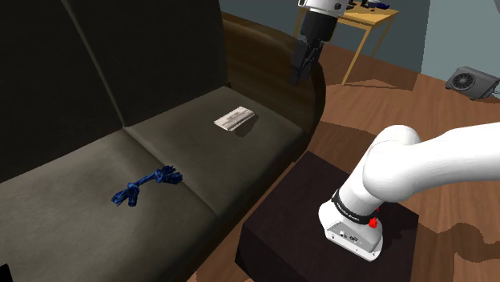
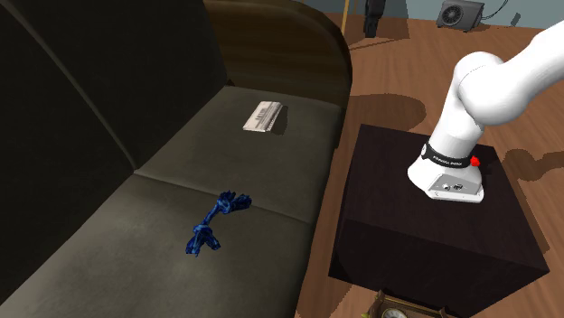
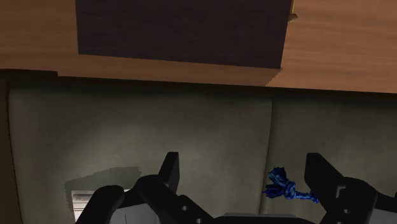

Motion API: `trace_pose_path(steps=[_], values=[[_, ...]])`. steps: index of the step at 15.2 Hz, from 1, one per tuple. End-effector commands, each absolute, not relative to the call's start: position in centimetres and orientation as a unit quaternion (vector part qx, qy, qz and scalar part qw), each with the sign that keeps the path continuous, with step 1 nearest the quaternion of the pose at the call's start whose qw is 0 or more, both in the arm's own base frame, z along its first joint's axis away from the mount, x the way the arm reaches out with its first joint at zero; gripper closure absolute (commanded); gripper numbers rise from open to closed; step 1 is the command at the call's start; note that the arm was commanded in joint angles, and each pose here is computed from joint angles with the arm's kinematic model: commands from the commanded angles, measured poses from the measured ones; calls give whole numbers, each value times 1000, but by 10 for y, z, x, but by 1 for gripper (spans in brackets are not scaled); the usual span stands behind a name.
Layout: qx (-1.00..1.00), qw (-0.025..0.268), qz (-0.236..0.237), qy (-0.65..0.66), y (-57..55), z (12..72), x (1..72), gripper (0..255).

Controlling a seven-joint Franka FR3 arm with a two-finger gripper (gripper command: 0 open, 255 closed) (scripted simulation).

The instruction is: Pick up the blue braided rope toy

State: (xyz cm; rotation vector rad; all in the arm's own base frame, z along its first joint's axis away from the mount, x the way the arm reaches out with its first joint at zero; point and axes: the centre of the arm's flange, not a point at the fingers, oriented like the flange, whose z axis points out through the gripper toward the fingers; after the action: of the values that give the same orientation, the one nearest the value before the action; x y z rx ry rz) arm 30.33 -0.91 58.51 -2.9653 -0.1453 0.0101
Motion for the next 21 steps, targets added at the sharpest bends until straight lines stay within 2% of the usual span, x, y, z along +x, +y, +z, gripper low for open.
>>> trace_pose_path(steps=[1,21], values=[[-995,86,3,-49,-9,585,303,0],[-991,72,-6,-110,126,398,433,0]])
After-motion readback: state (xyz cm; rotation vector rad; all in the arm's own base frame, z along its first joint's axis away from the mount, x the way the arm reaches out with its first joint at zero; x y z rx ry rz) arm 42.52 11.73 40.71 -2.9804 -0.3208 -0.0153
